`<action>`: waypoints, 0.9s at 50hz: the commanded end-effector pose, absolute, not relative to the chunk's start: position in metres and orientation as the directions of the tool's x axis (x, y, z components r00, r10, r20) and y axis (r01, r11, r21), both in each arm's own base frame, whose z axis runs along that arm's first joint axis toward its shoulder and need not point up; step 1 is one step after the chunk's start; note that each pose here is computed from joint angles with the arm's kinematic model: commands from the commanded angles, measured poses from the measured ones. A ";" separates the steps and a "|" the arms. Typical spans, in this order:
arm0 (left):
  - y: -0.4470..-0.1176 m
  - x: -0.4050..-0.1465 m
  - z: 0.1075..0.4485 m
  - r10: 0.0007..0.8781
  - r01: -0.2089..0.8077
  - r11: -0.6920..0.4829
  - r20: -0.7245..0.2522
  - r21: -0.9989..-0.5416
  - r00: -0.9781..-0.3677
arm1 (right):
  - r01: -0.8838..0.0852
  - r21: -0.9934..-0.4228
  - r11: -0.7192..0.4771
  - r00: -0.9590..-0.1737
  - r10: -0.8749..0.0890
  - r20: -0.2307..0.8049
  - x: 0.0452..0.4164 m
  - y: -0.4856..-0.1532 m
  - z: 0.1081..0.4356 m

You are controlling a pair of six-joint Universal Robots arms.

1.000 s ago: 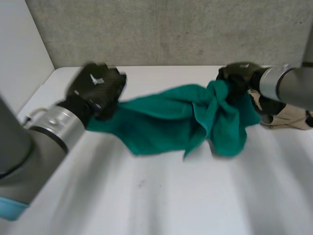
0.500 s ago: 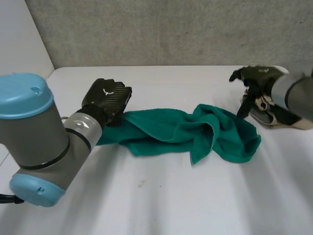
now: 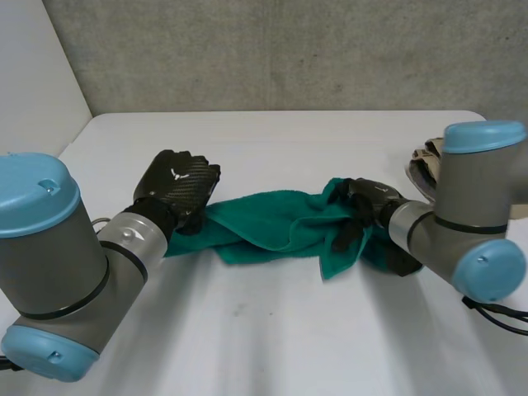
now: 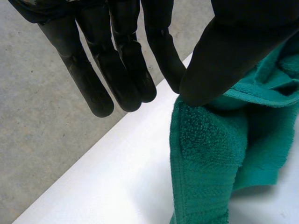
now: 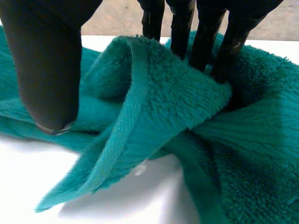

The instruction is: Fold the laundry.

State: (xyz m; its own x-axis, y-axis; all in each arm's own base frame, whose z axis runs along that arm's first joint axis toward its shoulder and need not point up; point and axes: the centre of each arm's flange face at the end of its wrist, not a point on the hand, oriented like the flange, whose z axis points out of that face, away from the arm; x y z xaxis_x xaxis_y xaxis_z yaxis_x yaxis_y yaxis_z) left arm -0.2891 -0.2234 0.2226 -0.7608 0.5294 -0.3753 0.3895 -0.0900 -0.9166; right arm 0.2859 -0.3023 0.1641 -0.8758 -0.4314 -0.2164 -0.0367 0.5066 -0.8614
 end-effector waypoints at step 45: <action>-0.286 -0.270 0.250 0.220 0.340 -0.340 -0.426 -0.877 -0.878 | -0.578 -0.742 -0.339 -0.469 -0.606 0.642 0.315 -0.288 0.265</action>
